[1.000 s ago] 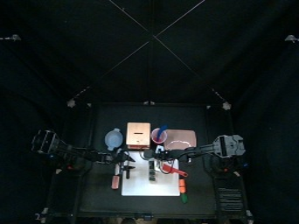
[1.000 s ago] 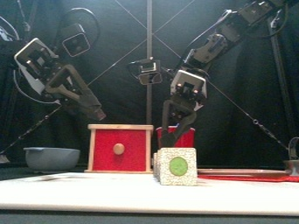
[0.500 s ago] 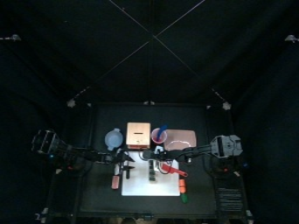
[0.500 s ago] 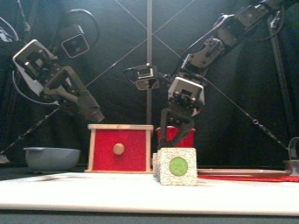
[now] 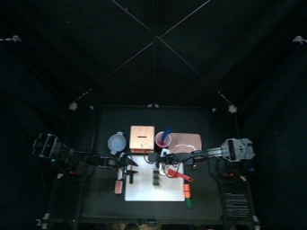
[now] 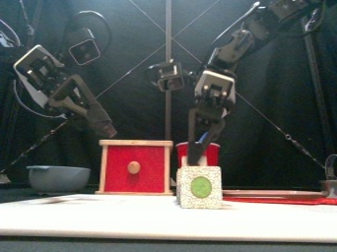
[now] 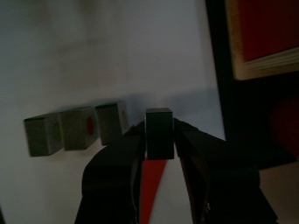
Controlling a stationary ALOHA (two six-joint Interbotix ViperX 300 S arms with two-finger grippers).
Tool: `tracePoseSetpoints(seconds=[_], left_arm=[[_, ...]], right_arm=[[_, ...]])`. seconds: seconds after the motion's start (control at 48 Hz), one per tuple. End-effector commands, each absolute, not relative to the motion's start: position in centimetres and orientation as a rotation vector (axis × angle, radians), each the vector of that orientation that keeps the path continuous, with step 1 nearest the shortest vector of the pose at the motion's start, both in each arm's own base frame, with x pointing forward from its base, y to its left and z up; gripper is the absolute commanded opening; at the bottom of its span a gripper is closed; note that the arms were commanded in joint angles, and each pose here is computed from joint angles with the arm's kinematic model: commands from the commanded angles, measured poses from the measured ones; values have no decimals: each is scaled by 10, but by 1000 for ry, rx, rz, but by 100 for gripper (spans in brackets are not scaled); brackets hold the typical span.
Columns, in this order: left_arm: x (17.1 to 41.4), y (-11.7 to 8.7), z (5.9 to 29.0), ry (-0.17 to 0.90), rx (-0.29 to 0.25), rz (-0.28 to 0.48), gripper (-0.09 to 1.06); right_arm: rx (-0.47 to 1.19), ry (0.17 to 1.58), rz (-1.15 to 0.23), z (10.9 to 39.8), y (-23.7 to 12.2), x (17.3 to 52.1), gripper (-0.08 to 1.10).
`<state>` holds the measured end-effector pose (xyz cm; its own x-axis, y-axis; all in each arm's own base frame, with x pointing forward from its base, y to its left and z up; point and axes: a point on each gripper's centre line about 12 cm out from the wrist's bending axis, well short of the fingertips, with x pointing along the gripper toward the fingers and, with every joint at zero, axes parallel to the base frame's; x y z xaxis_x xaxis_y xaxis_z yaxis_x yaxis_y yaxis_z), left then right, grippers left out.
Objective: Place sushi on board then cut the sushi with the knife then place the pieces on the plate
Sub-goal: Place the 4 sushi pieces on the plate
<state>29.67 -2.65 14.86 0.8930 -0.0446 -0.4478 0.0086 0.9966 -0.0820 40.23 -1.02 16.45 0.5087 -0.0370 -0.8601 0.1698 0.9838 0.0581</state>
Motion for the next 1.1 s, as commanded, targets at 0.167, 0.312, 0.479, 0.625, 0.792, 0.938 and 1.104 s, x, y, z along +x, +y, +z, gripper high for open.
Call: tracePoseSetpoints(seconds=[0.167, 0.312, 0.479, 0.625, 0.792, 0.938, 1.104], left_arm=[[300, -26, 154, 443, -82, -27, 78], [301, -26, 155, 442, -84, -26, 78], [301, -26, 155, 440, -85, -26, 78], [301, -26, 155, 440, -89, -21, 78], [302, -24, 156, 438, -90, -15, 78], [302, -24, 156, 438, -90, -15, 78], [302, -24, 156, 438, -90, -15, 78]], right_arm=[[197, 936, -153, 216, -21, 367, 60], [214, 970, -201, 215, -36, 341, 59], [249, 971, -269, 213, -58, 318, 60], [278, 989, -328, 203, -76, 302, 60], [292, 1020, -397, 185, -99, 294, 60], [288, 1024, -441, 175, -117, 291, 60], [290, 1039, -471, 162, -129, 287, 67]])
